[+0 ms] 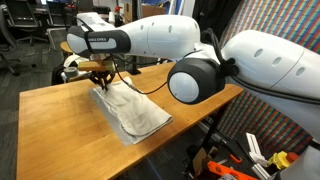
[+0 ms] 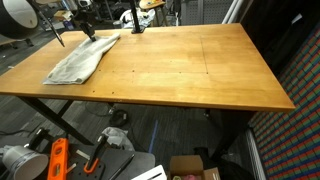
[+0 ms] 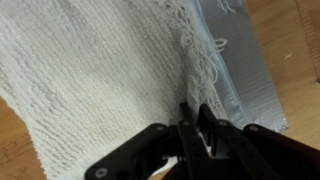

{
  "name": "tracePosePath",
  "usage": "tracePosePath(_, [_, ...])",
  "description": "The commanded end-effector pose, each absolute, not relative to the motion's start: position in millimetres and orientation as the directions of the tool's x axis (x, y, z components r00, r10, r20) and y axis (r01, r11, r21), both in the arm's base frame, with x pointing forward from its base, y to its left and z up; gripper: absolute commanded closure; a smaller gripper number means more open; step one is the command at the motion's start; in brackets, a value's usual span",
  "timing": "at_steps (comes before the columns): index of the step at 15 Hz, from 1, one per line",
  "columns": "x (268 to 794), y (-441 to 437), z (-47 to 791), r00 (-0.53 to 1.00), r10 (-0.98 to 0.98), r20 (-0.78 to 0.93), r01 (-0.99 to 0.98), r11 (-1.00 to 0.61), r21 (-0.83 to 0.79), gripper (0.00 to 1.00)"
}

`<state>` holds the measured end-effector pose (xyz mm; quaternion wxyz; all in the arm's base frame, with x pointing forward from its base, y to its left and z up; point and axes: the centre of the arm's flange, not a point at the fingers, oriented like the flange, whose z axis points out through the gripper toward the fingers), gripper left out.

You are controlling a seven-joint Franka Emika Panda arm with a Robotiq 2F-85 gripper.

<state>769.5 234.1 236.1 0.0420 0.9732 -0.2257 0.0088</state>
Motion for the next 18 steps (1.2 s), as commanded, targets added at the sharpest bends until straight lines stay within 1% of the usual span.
tracePosePath(1, [798, 240, 252, 0.869, -0.488, 0.082, -0.493, -0.869, 0.046, 0.82])
tracePosePath(5, [808, 246, 261, 0.833, -0.545, 0.096, -0.548, -0.837, 0.007, 0.84])
tracePosePath(13, [807, 253, 265, 0.834, -0.545, 0.084, -0.543, -0.839, -0.048, 0.88])
tracePosePath(18, [806, 260, 270, 0.840, -0.539, 0.056, -0.533, -0.841, -0.095, 0.86])
